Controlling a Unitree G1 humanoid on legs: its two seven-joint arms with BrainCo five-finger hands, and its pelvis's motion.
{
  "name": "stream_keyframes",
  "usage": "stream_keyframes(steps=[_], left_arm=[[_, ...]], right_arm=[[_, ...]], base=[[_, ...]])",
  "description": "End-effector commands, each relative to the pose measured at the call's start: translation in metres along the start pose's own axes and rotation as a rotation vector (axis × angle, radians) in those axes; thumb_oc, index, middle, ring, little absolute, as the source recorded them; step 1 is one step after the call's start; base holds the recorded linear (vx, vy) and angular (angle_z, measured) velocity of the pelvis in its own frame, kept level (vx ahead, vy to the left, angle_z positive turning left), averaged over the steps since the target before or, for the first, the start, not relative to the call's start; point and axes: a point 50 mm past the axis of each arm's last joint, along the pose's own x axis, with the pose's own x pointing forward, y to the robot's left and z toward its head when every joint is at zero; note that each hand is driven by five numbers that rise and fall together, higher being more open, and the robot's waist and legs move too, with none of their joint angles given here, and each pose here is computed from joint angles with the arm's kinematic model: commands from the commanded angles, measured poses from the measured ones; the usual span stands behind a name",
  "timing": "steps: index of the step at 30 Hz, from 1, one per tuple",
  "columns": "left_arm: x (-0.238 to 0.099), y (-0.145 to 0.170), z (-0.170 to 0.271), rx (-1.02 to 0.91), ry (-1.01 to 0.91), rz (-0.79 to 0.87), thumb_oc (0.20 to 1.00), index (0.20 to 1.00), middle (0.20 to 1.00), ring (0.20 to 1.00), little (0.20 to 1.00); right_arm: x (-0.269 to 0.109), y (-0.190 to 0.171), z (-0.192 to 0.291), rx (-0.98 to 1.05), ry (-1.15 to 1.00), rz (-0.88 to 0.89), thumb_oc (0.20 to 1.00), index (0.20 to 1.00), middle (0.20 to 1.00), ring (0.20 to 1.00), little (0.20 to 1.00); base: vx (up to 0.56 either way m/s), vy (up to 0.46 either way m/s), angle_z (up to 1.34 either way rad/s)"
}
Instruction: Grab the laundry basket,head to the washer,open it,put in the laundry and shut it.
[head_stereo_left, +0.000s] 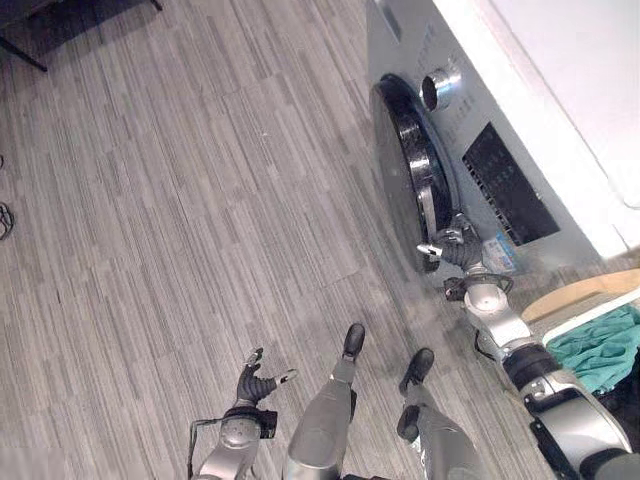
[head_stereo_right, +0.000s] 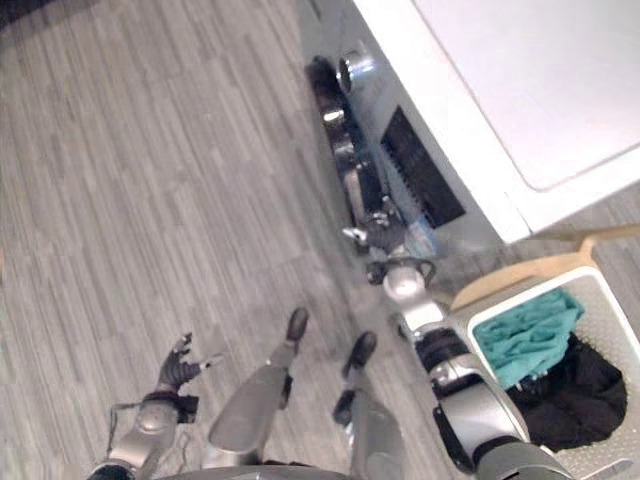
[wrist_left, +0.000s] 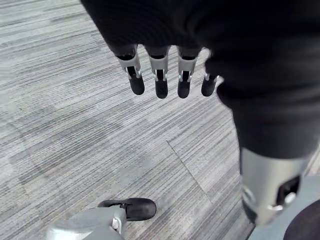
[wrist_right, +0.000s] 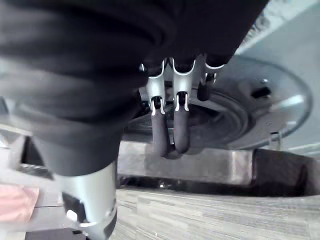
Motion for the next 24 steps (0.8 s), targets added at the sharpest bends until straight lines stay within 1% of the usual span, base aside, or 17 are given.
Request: stream_keyframes(steps=[1, 2, 3, 4, 5, 6, 7, 8, 9, 10, 11, 12, 14, 16, 20, 24], left_arm=[[0.007, 0.005, 0.016, -0.03, -0.062, 0.025, 1.0, 1.0, 1.0, 1.0, 1.0], [0.009, 0.003, 0.021, -0.046, -0.074, 0.03, 1.0, 1.0, 1.0, 1.0, 1.0], [0.009, 0.003, 0.021, -0.046, -0.073, 0.03, 1.0, 1.0, 1.0, 1.0, 1.0], [0.01, 0.001, 0.024, -0.052, -0.081, 0.026, 1.0, 1.0, 1.0, 1.0, 1.0], [0.013, -0.003, 0.032, -0.05, -0.103, 0.013, 1.0, 1.0, 1.0, 1.0, 1.0], [0.015, -0.007, 0.038, -0.036, -0.124, -0.001, 1.0, 1.0, 1.0, 1.0, 1.0], [0.015, -0.006, 0.038, -0.036, -0.125, -0.001, 1.0, 1.0, 1.0, 1.0, 1.0], [0.018, -0.013, 0.049, -0.007, -0.165, -0.028, 1.0, 1.0, 1.0, 1.0, 1.0], [0.019, -0.013, 0.051, -0.006, -0.169, -0.029, 1.0, 1.0, 1.0, 1.0, 1.0], [0.02, -0.016, 0.056, 0.01, -0.192, -0.046, 1.0, 1.0, 1.0, 1.0, 1.0], [0.022, -0.017, 0.067, 0.034, -0.239, -0.065, 1.0, 1.0, 1.0, 1.0, 1.0], [0.022, -0.018, 0.071, 0.047, -0.258, -0.074, 1.0, 1.0, 1.0, 1.0, 1.0], [0.023, -0.016, 0.077, 0.062, -0.285, -0.078, 1.0, 1.0, 1.0, 1.0, 1.0], [0.024, -0.012, 0.08, 0.078, -0.295, -0.071, 1.0, 1.0, 1.0, 1.0, 1.0], [0.025, -0.01, 0.083, 0.076, -0.3, -0.061, 1.0, 1.0, 1.0, 1.0, 1.0], [0.027, -0.015, 0.104, 0.086, -0.357, -0.051, 1.0, 1.0, 1.0, 1.0, 1.0]], right_arm=[[-0.003, 0.021, 0.019, 0.098, -0.08, 0.055, 1.0, 1.0, 1.0, 1.0, 1.0], [-0.011, 0.049, 0.034, 0.163, -0.128, 0.162, 1.0, 1.0, 1.0, 1.0, 1.0], [-0.011, 0.049, 0.034, 0.163, -0.128, 0.162, 1.0, 1.0, 1.0, 1.0, 1.0], [-0.016, 0.066, 0.043, 0.207, -0.153, 0.231, 1.0, 1.0, 1.0, 1.0, 1.0], [-0.026, 0.097, 0.068, 0.238, -0.235, 0.362, 1.0, 1.0, 1.0, 1.0, 1.0], [-0.031, 0.114, 0.085, 0.235, -0.294, 0.432, 1.0, 1.0, 1.0, 1.0, 1.0], [-0.031, 0.114, 0.086, 0.235, -0.295, 0.432, 1.0, 1.0, 1.0, 1.0, 1.0], [-0.03, 0.127, 0.12, 0.271, -0.394, 0.479, 1.0, 1.0, 1.0, 1.0, 1.0], [-0.029, 0.126, 0.121, 0.271, -0.397, 0.477, 1.0, 1.0, 1.0, 1.0, 1.0], [-0.027, 0.129, 0.143, 0.293, -0.451, 0.481, 1.0, 1.0, 1.0, 1.0, 1.0], [-0.022, 0.126, 0.177, 0.32, -0.542, 0.463, 1.0, 1.0, 1.0, 1.0, 1.0], [-0.02, 0.122, 0.19, 0.34, -0.576, 0.449, 1.0, 1.0, 1.0, 1.0, 1.0], [-0.018, 0.112, 0.209, 0.366, -0.639, 0.417, 1.0, 1.0, 1.0, 1.0, 1.0], [-0.015, 0.094, 0.216, 0.363, -0.682, 0.383, 1.0, 1.0, 1.0, 1.0, 1.0], [-0.014, 0.085, 0.21, 0.361, -0.678, 0.373, 1.0, 1.0, 1.0, 1.0, 1.0], [-0.03, 0.073, 0.161, 0.237, -0.63, 0.428, 1.0, 1.0, 1.0, 1.0, 1.0]], base=[[-0.02, 0.097, -0.02], [-0.01, 0.057, -0.03], [-0.01, 0.061, -0.04], [-0.02, 0.032, -0.01], [-0.03, 0.018, 0.0], [0.0, 0.0, 0.0], [0.06, -0.066, 0.0], [0.0, -0.011, 0.09], [0.09, -0.084, 0.31], [0.05, -0.045, 0.79], [0.15, -0.086, 0.9], [0.08, -0.012, 0.89], [0.06, 0.0, 0.68], [0.06, -0.003, 0.64], [0.04, -0.003, 0.34], [0.01, -0.002, -0.08]])
